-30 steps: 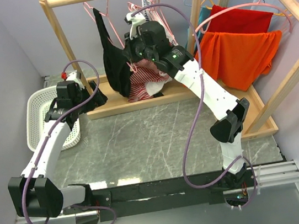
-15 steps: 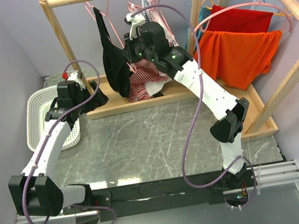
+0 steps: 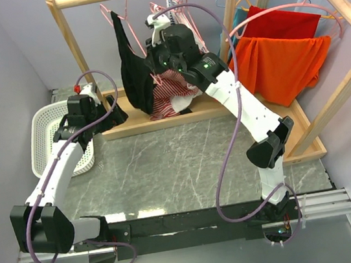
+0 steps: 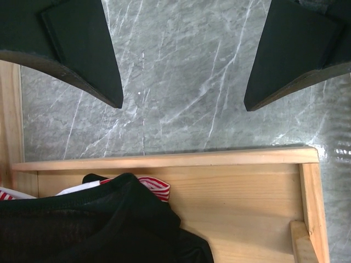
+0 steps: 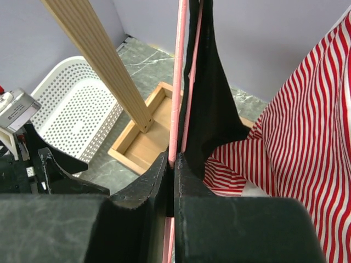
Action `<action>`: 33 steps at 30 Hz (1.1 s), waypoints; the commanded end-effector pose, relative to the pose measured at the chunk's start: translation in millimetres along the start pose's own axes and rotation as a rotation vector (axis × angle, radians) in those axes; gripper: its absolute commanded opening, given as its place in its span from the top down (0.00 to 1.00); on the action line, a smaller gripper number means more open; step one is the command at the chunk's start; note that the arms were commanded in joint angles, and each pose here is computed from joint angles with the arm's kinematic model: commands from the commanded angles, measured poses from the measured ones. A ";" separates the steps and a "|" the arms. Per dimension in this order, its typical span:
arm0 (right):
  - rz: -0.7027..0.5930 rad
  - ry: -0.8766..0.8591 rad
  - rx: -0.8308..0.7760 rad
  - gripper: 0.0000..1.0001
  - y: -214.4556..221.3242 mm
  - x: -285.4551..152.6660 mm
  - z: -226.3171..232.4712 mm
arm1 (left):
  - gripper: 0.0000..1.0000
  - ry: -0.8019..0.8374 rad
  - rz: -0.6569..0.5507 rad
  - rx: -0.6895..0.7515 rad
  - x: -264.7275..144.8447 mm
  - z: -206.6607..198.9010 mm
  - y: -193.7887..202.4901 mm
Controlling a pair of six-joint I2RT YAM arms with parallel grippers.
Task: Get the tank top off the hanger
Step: Pick up the hanger from the clothesline.
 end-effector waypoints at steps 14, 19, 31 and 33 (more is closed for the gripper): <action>-0.296 0.197 -0.085 1.00 -71.1 -64.3 5.0 | 0.01 0.023 -0.028 -0.017 2.6 -5.1 -6.5; -0.344 0.194 -0.068 1.00 -75.8 -78.1 6.8 | 0.01 0.014 -0.030 -0.018 1.9 -4.5 -6.7; -0.299 0.057 -0.070 1.00 -67.9 -117.8 22.2 | 0.01 -0.011 -0.046 -0.012 -3.9 -4.4 -9.3; -0.311 0.003 -0.049 1.00 -66.5 -141.7 28.0 | 0.00 -0.014 -0.064 -0.004 -8.3 -6.5 -13.6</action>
Point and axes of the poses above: each gripper's point midway between its finger pads, its own x axis out along the fingers, its own z axis along the line the jaws close on, y = z × x, the point moved 10 cm from there along -x, back along the fingers, and after that the axes turned 7 degrees about -x, right-handed, at the moved point
